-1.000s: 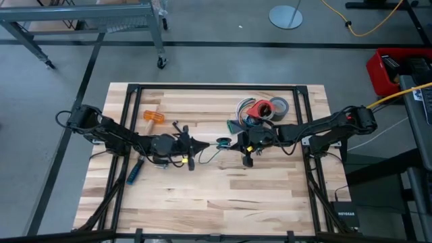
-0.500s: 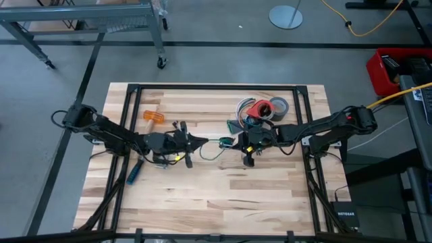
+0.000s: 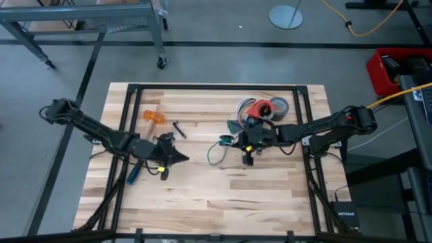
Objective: Coil cords
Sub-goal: Uncoil the green wire from the spool
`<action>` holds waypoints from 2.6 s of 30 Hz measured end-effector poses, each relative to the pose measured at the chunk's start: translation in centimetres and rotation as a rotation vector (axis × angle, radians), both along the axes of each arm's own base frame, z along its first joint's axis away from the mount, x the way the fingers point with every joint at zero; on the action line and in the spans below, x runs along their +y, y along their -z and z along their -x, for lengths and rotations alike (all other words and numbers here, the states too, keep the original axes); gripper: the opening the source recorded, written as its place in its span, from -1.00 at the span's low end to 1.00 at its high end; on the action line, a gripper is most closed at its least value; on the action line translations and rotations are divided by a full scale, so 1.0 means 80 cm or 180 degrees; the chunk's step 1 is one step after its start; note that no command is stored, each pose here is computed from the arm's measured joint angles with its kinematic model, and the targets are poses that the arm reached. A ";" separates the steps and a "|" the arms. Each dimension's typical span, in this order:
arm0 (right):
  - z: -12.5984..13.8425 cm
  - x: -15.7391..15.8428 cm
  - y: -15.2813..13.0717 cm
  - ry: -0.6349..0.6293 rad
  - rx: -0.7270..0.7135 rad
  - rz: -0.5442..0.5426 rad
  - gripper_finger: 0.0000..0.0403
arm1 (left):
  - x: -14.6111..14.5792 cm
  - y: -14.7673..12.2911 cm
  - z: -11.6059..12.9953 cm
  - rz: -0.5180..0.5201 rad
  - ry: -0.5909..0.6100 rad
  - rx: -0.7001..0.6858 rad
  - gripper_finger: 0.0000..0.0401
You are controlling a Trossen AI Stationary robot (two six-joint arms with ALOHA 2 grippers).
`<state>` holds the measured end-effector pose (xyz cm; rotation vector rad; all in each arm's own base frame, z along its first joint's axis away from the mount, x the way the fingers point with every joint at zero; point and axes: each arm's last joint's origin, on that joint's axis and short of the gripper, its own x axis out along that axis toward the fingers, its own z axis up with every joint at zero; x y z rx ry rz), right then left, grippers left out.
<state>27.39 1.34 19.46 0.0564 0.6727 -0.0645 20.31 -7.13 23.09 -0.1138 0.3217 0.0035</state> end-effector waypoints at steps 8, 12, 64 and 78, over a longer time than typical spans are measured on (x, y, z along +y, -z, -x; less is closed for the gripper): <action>-0.009 0.003 -0.012 -0.0166 -0.0387 -0.0150 -1.00 | 0.002 0.015 -0.025 -0.0272 -0.0333 -0.0099 -0.94; -0.009 0.003 -0.012 -0.0182 -0.0390 -0.0161 -1.00 | 0.011 0.027 -0.044 -0.0364 -0.0474 -0.0141 -0.76; -0.002 0.002 -0.003 -0.0162 -0.0081 -0.0115 -1.00 | 0.038 0.018 -0.091 -0.0263 -0.0516 -0.0821 -0.98; 0.002 0.002 0.002 -0.0132 0.0072 -0.0093 -1.00 | 0.013 0.022 -0.031 0.0458 0.0075 0.0550 -0.95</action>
